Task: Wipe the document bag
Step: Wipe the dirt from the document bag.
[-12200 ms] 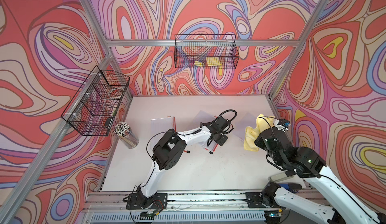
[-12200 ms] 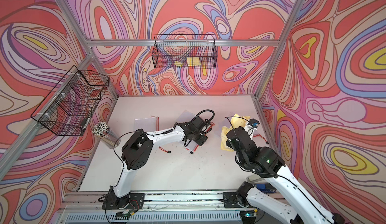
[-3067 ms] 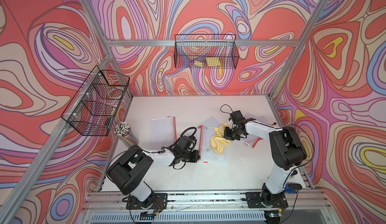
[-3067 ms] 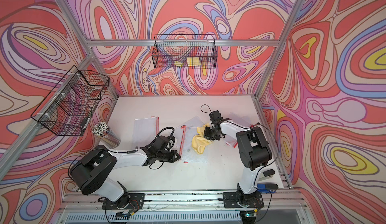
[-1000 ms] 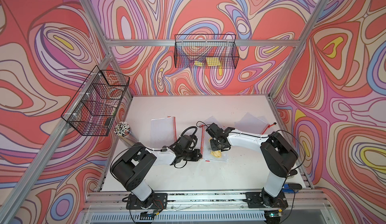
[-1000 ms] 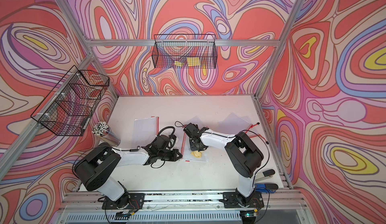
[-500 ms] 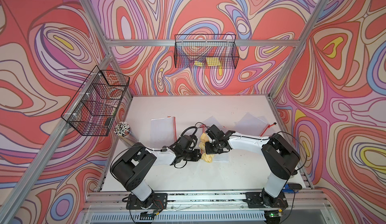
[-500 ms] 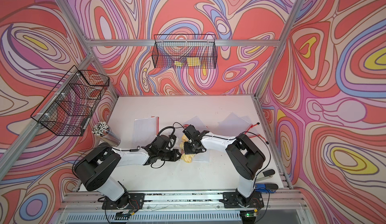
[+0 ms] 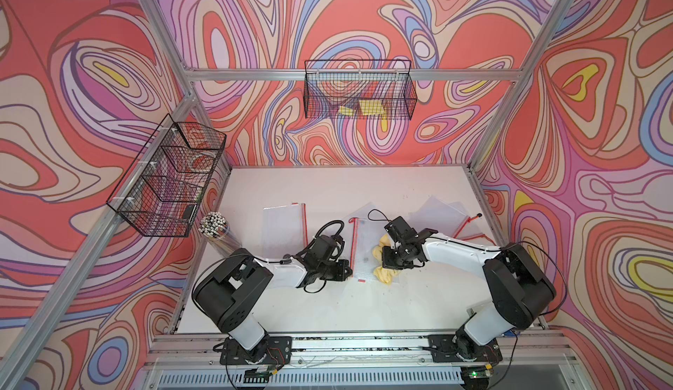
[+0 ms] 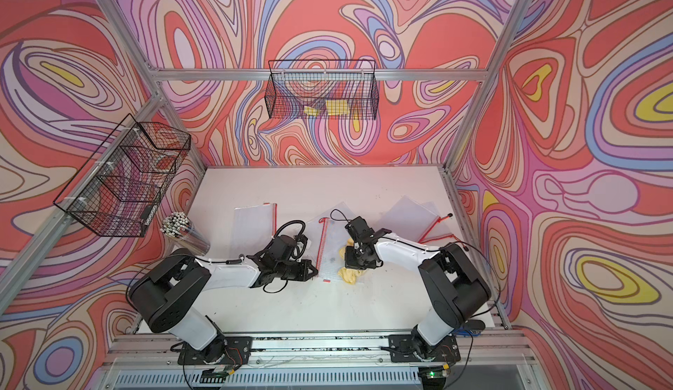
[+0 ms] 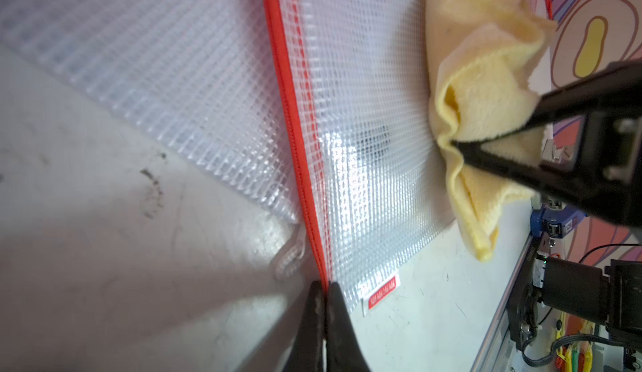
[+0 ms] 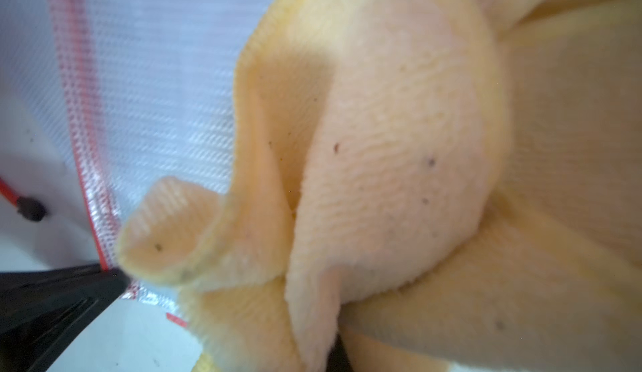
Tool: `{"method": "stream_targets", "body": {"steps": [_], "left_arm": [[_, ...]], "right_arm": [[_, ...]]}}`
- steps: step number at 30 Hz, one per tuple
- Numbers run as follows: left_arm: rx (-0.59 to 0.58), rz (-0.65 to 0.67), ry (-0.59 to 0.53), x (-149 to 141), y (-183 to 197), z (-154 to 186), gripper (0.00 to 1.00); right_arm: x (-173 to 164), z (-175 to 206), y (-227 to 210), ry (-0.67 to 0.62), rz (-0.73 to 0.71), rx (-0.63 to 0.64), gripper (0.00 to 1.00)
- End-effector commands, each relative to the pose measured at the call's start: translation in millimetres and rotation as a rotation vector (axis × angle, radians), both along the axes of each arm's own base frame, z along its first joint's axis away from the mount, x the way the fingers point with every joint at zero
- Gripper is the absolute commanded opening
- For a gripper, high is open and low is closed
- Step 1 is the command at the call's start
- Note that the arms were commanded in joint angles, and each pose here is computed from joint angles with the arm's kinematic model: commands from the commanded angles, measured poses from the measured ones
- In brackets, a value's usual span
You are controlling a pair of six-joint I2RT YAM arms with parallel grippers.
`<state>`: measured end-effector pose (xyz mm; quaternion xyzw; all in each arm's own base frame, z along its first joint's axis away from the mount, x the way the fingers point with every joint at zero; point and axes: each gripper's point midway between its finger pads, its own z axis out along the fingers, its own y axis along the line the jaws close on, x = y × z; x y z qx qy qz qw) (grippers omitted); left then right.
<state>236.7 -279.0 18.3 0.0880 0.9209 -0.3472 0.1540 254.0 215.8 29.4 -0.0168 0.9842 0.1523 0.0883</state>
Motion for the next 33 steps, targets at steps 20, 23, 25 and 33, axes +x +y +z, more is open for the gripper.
{"method": "stream_targets", "body": {"steps": [20,23,25,33], "left_arm": [[0.118,0.051,0.025,-9,29,-10,0.0],[0.116,0.046,0.031,-9,27,-12,0.0],[0.118,0.042,0.039,-9,26,-13,0.0],[0.128,0.053,0.042,-10,30,-14,0.0]], "right_arm": [[-44,-26,-47,0.093,-0.206,0.028,0.0],[-24,-8,-15,0.044,-0.131,0.059,0.0],[-10,7,16,-0.008,-0.05,0.048,0.0],[57,10,88,-0.074,0.077,0.062,0.0]]}}
